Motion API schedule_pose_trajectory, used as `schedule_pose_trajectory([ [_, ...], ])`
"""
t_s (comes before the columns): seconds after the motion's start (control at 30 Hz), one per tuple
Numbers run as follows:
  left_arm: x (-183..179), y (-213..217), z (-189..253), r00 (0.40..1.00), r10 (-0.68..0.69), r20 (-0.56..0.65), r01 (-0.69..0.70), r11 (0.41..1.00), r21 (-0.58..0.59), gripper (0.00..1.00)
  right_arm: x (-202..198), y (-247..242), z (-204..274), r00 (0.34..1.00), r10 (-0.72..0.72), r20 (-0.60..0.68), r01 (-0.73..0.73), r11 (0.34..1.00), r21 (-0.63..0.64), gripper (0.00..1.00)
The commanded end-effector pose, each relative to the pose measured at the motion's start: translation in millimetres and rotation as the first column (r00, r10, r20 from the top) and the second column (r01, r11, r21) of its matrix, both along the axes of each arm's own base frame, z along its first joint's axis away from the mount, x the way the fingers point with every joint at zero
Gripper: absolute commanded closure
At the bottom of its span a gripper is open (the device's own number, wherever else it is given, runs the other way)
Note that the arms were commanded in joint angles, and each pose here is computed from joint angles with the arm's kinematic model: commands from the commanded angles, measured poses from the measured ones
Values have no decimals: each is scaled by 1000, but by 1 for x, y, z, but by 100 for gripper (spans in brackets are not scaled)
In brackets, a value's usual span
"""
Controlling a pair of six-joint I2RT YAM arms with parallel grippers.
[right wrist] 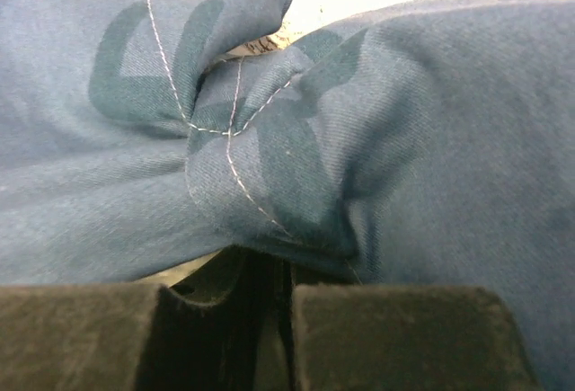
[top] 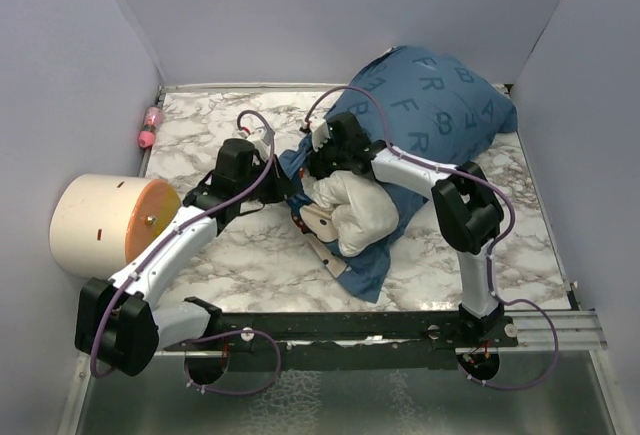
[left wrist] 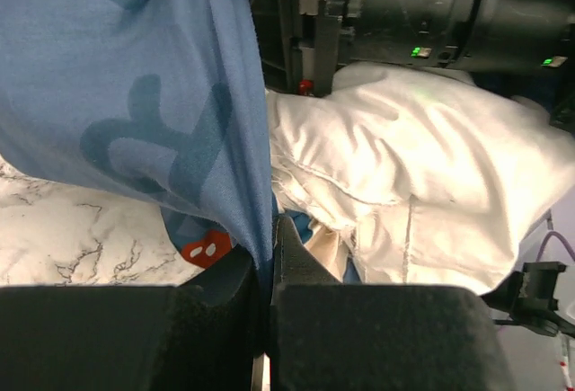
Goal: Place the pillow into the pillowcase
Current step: Stuff the pillow into the pillowcase.
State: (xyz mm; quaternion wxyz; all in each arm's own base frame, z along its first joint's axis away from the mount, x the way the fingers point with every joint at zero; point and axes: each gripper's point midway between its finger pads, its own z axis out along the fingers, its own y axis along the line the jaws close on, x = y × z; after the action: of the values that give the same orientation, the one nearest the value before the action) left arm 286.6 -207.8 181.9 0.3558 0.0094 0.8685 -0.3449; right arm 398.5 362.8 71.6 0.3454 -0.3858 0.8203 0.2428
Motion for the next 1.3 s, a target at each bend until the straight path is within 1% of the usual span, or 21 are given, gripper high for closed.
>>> schedule_pose_trajectory([
  [0.0, -7, -27, 124, 963, -122, 242, 182, 952, -246, 100, -30, -84, -122, 964, -160, -213, 77, 933, -352, 98],
  [0.03, -9, -33, 134, 957, -137, 255, 210, 935, -285, 100, -32, -72, -114, 966, -118, -229, 48, 956, -289, 97],
  [0.07, -10, -37, 135, 955, -154, 253, 230, 923, -307, 100, -36, -56, -99, 969, -52, -241, 4, 981, -195, 95],
  [0.1, -9, -39, 128, 958, -163, 237, 236, 917, -320, 100, -46, -36, -77, 966, 49, -253, -68, 996, -66, 85],
  [0.13, -7, -40, 117, 963, -165, 215, 229, 920, -319, 100, -59, -19, -54, 955, 161, -249, -149, 987, 65, 74],
  [0.17, -5, -40, 102, 968, -165, 188, 218, 925, -311, 99, -73, -3, -24, 936, 274, -223, -232, 952, 198, 64],
  [0.2, -3, -40, 87, 974, -162, 159, 205, 929, -307, 91, -79, 7, 7, 925, 338, -173, -282, 916, 286, 57],
  [0.27, -1, -32, 62, 985, -135, 111, 163, 941, -296, 76, -81, 11, 55, 926, 367, -82, -319, 883, 345, 47],
  [0.37, 5, -6, 40, 995, -37, 91, 58, 967, -247, 61, -79, 4, 112, 942, 334, 37, -326, 886, 330, 40],
  [0.4, 4, 3, 38, 995, -13, 94, 35, 971, -237, 58, -81, 0, 125, 944, 324, 60, -326, 890, 319, 38],
  [0.57, -7, 35, 39, 991, 62, 116, -37, 978, -207, 53, -100, -18, 179, 940, 301, 163, -339, 883, 323, 37],
  [0.63, -20, 33, 44, 991, 54, 124, -22, 969, -246, 51, -110, -23, 197, 933, 300, 197, -352, 872, 340, 37],
  [0.7, -36, 28, 50, 992, 39, 117, 1, 945, -327, 51, -114, -29, 208, 932, 285, 222, -348, 873, 342, 37],
  [0.83, -64, 22, 65, 994, 56, 96, -2, 871, -491, 49, -119, -40, 227, 926, 271, 263, -347, 885, 311, 54],
  [0.9, -74, 22, 67, 994, 76, 83, -22, 855, -519, 47, -129, -46, 240, 917, 276, 287, -361, 880, 308, 61],
  [0.97, -82, 20, 65, 995, 82, 64, -36, 847, -531, 46, -143, -54, 242, 914, 296, 279, -375, 878, 297, 63],
  [1.0, -85, 16, 62, 996, 76, 47, -39, 844, -535, 46, -149, -58, 240, 917, 300, 264, -372, 882, 290, 62],
  [1.03, -87, 12, 56, 997, 65, 30, -39, 846, -531, 45, -156, -63, 233, 922, 306, 238, -366, 889, 275, 58],
  [1.1, -91, 0, 44, 999, 44, 0, -37, 857, -514, 44, -170, -71, 215, 935, 303, 184, -341, 912, 229, 46],
  [1.17, -91, -15, 37, 1000, 26, -5, -25, 873, -486, 43, -182, -76, 194, 945, 292, 146, -312, 938, 150, 35],
  [1.27, -92, -41, 31, 1000, -17, 8, 19, 905, -426, 42, -193, -80, 167, 956, 264, 126, -267, 964, 6, 24],
])
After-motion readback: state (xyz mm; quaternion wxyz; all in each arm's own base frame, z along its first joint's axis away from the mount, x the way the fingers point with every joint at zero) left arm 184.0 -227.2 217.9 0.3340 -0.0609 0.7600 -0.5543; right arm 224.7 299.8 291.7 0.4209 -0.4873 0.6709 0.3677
